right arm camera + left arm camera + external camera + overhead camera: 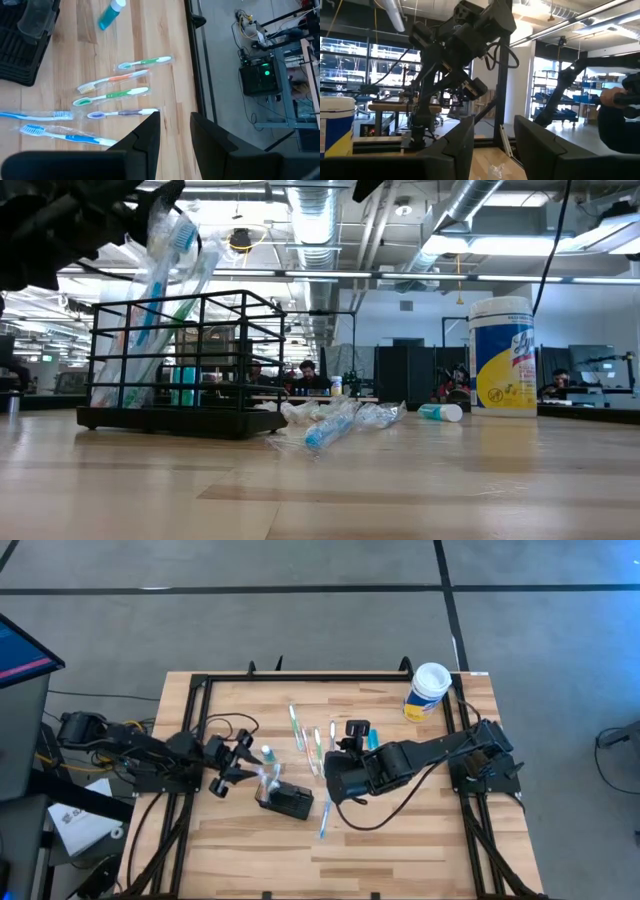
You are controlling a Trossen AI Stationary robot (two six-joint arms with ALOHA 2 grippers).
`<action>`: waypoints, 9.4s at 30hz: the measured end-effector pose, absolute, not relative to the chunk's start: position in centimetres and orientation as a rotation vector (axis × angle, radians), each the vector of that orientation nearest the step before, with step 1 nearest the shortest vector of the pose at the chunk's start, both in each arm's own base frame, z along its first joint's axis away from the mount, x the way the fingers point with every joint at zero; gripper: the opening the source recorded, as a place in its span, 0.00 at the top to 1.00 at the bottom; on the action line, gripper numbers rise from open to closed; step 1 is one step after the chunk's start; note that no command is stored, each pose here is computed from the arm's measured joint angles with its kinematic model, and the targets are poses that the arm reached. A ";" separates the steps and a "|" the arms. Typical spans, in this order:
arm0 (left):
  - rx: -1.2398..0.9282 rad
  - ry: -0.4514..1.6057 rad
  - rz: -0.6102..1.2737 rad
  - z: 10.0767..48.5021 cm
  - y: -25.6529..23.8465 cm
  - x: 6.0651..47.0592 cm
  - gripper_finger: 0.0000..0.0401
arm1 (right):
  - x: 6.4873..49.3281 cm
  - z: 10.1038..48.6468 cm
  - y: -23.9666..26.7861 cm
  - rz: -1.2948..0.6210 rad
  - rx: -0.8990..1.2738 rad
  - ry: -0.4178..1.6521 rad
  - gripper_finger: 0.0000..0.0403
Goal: Pick & Place toothbrushing station
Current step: Put the bottom purple toothbrush into the wire organizer, then put the left blue mouthwash into the wire organizer
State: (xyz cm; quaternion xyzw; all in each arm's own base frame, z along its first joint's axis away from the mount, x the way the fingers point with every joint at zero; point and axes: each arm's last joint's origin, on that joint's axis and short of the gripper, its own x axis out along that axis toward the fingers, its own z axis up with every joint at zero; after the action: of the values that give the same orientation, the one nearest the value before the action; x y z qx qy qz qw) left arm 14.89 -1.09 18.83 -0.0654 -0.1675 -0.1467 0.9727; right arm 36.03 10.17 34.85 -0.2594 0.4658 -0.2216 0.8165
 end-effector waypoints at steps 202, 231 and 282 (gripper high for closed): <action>0.165 0.575 0.055 29.7 -2.9 22.5 0.88 | 41.4 37.7 6.0 0.136 -0.359 0.603 0.76; 0.191 0.521 0.053 30.9 -4.3 22.5 0.88 | 44.3 35.3 5.2 0.104 -0.346 0.582 0.48; 0.079 0.400 -0.016 33.7 -5.0 17.0 0.74 | 43.3 35.3 5.8 0.098 -0.246 0.646 0.80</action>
State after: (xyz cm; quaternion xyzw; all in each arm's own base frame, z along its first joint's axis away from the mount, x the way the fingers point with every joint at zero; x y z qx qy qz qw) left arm 17.04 -5.02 33.74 0.0392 0.1984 -0.0081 0.9793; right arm 43.28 5.82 35.32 -0.1204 0.3164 0.0481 0.9397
